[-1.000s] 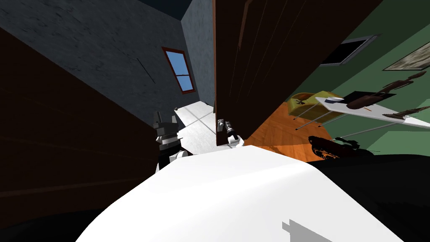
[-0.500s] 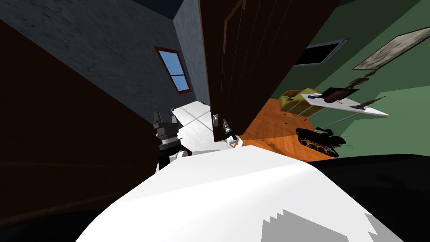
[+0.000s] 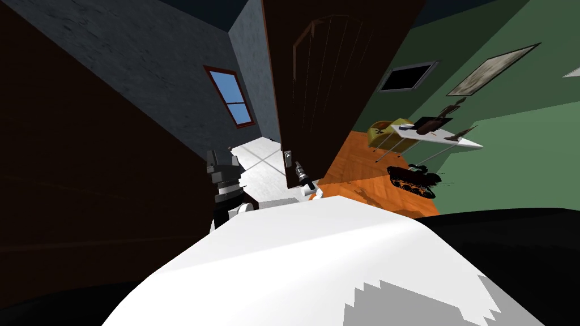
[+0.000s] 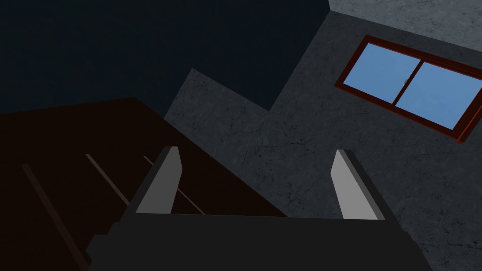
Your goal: Push the door open
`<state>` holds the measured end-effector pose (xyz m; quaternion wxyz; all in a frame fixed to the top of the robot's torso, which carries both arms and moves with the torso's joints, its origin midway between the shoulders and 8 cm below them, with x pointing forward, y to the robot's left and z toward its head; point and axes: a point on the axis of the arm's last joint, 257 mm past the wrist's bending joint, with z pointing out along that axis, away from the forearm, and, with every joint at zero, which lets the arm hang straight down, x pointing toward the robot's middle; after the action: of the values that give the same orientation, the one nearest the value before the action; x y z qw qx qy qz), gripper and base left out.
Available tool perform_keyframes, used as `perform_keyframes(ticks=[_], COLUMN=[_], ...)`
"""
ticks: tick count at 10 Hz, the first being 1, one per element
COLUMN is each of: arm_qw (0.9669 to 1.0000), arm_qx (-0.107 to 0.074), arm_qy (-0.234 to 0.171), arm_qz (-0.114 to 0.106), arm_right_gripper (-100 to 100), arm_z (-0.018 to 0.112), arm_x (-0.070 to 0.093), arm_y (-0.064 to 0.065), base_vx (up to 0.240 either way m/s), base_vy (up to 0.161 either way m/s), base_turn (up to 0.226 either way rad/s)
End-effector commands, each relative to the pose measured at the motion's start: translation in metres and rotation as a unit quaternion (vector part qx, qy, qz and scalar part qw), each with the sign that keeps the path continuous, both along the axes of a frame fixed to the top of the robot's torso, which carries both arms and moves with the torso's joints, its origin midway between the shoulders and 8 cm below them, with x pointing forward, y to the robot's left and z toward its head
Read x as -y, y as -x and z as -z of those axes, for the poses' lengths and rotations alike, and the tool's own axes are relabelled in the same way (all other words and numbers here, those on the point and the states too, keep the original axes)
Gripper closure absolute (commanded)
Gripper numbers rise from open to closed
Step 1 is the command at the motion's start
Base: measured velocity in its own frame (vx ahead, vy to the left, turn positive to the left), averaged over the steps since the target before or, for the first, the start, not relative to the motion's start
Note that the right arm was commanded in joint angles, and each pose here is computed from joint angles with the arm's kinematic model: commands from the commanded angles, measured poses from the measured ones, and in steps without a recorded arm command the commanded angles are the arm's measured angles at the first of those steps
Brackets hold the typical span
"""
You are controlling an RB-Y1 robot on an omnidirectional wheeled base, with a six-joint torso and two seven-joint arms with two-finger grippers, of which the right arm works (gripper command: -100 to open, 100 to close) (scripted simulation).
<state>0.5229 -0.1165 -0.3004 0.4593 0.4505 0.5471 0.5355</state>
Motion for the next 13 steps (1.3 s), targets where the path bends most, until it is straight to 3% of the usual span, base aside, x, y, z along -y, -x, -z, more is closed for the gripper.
perform_keyframes(ticks=[1,5,9,10,11,13], arm_qw=[0.9999,0.9995,0.9999,0.9999,0.9999,0.9999], arm_qx=[0.001,0.004,0.005,0.005,0.005,0.005], arm_qy=[0.016,0.030,0.004,0.010,0.010,0.010], arm_qz=[0.002,0.006,0.008,0.008,0.008,0.008], arm_right_gripper=[-100,-100,-100,-100,100,100], arm_z=[0.002,0.003,-0.003,-0.002,-0.002,-0.002], arm_x=[0.013,0.025,0.005,0.009,0.009,0.009], arm_y=[-0.001,-0.006,-0.008,-0.007,-0.007,-0.007], base_vx=[0.070,0.232,0.185,0.063,-0.008,-0.021], base_vy=[-0.035,-0.011,0.094,0.054,-0.004,-0.019], base_turn=[0.021,0.022,0.010,-0.001,-0.001,0.012])
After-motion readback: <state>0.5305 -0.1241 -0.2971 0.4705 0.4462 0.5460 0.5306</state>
